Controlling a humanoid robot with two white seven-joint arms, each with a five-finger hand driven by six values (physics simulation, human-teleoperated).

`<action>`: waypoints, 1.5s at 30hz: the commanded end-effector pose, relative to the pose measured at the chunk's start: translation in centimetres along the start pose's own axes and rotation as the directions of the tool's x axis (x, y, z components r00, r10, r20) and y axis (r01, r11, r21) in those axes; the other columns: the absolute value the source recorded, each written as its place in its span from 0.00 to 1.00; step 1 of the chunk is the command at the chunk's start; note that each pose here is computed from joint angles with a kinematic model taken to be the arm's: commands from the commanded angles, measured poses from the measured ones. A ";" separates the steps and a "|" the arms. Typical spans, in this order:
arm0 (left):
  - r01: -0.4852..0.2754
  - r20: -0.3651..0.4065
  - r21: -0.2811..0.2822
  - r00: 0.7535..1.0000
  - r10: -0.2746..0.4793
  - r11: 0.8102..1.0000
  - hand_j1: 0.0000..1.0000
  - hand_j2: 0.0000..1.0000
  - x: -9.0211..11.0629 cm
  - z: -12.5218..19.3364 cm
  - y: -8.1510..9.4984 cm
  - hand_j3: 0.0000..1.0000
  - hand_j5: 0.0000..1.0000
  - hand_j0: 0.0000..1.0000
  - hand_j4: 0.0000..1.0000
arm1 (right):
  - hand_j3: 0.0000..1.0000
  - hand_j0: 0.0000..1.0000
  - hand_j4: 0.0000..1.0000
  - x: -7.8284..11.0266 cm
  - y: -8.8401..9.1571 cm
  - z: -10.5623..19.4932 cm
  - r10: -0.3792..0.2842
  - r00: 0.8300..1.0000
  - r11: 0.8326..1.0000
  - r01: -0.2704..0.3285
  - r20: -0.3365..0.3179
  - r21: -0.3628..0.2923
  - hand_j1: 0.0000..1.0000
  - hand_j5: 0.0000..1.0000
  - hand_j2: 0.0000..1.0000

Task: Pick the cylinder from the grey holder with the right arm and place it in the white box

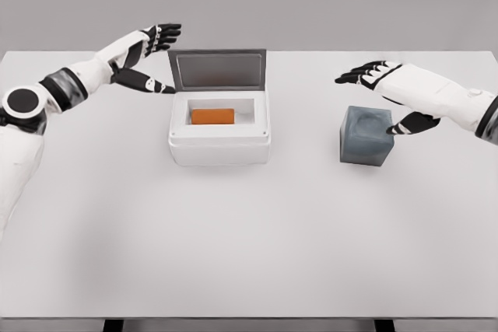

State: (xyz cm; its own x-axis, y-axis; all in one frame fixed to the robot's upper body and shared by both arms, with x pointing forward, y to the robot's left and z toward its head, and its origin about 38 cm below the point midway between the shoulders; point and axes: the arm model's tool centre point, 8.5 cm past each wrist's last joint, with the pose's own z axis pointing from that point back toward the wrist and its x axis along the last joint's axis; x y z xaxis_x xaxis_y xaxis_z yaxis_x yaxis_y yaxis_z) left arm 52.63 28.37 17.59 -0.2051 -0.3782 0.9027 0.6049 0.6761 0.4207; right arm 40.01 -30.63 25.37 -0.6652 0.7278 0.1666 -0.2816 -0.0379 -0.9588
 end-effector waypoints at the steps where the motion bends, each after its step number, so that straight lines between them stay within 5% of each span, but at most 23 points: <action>1: -0.017 -0.008 0.005 1.000 0.017 1.000 1.00 1.00 -0.6 0.0 -0.1 1.00 1.00 1.00 1.00 | 1.00 1.00 1.00 -0.2 -1.3 1.1 0.026 1.000 0.999 -0.027 -0.015 -0.023 1.00 1.00 1.00; 12: 0.063 0.096 -0.035 0.994 -0.060 0.997 1.00 1.00 1.1 -0.1 -1.3 1.00 1.00 1.00 1.00 | 1.00 1.00 1.00 -0.4 -1.2 1.4 0.030 0.999 0.999 -0.031 -0.023 -0.011 1.00 1.00 1.00; 19: 0.051 0.122 -0.053 0.992 -0.044 0.997 1.00 1.00 1.2 0.2 -2.5 1.00 1.00 1.00 1.00 | 1.00 1.00 1.00 -0.3 -0.9 1.4 0.025 0.999 1.000 -0.025 -0.022 -0.008 1.00 1.00 1.00; 33: 0.062 0.168 -0.050 0.984 -0.053 0.997 1.00 1.00 1.9 2.0 -2.1 1.00 1.00 1.00 1.00 | 1.00 1.00 1.00 -0.7 -1.2 2.0 0.035 0.999 0.999 -0.035 -0.039 -0.003 1.00 1.00 1.00; 42: 0.065 0.211 -0.078 0.976 -0.047 0.995 1.00 1.00 2.3 3.7 -2.7 1.00 1.00 1.00 1.00 | 1.00 1.00 1.00 -0.5 0.4 1.6 -0.003 1.000 1.000 0.003 -0.028 0.006 1.00 1.00 1.00; 45: 0.079 0.216 -0.066 0.974 -0.063 0.995 1.00 1.00 2.8 4.9 -1.5 1.00 1.00 1.00 1.00 | 1.00 1.00 1.00 -0.5 0.3 1.7 0.000 1.000 1.000 0.000 -0.031 0.008 1.00 1.00 1.00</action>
State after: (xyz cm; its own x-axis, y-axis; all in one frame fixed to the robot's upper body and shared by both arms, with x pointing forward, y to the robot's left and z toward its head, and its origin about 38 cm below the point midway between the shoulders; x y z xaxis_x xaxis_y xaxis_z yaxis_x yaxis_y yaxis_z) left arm 47.54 28.75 19.03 -0.3908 -0.2823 0.8761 0.6419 0.5986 0.4792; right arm 39.08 -32.19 25.34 -0.6445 0.7485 0.1563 -0.2865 -0.0469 -0.9569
